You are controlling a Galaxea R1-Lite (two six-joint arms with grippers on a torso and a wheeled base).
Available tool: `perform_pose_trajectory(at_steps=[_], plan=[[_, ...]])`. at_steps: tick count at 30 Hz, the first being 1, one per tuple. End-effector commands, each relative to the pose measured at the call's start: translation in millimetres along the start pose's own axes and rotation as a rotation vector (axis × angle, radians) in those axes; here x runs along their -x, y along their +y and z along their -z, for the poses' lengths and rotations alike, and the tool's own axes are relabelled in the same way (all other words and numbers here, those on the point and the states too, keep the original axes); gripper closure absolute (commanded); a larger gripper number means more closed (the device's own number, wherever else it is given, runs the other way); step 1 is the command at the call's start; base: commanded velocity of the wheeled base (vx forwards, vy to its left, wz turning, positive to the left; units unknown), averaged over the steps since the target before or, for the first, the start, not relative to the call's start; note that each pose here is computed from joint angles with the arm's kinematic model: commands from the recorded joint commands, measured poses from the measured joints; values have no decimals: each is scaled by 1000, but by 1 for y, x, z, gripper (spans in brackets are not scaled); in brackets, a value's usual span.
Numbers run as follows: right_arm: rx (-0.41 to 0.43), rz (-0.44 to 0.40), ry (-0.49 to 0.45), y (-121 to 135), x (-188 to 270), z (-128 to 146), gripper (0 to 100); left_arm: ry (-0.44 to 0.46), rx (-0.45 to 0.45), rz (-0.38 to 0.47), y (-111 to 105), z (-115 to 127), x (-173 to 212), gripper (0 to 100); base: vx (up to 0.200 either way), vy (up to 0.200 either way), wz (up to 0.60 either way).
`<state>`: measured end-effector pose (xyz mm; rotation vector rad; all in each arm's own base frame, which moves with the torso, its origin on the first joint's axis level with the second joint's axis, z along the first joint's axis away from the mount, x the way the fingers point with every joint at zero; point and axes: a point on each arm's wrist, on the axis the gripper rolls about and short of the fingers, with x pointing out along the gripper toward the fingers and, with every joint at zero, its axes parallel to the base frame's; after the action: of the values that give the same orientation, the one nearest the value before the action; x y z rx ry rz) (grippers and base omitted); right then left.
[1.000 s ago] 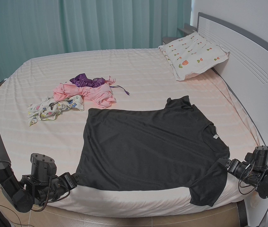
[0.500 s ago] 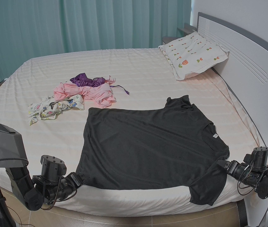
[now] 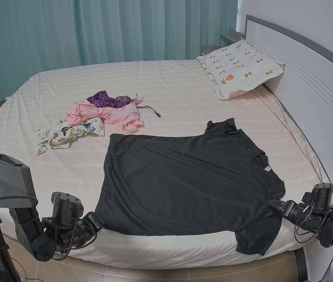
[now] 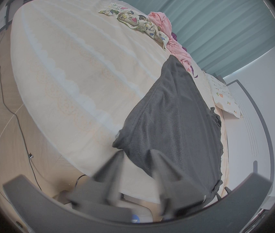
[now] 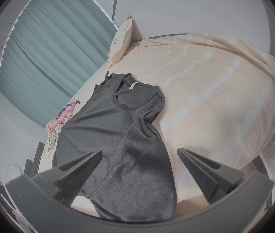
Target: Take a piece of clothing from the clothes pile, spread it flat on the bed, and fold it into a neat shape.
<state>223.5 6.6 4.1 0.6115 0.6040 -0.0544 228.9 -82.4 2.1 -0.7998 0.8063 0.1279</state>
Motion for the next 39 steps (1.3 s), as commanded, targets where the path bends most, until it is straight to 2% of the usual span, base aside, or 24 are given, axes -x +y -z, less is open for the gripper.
perform_pose_trajectory(at_steps=[1,6,11,18,24,34,39], plan=[[3,-6,-2,0,0,0,0,2,-2,-6,1,0,1,100,0,0,0],[1,-1,7,-1,-2,2,0,-31,-48,19,-2,-6,11,100,0,0,0],[-2,0,10,-2,-2,1,0,-50,-40,39,-5,-8,15,100,0,0,0],[-10,15,12,-9,-7,0,0,25,-19,76,1,-11,18,100,0,0,0],[-17,-28,44,-12,-8,-1,0,54,-5,96,4,-14,19,100,0,0,0],[24,-51,81,-15,-18,3,0,47,0,93,5,-16,19,100,0,0,0],[25,-93,98,-13,-19,2,0,38,3,91,5,-17,18,100,0,0,0]])
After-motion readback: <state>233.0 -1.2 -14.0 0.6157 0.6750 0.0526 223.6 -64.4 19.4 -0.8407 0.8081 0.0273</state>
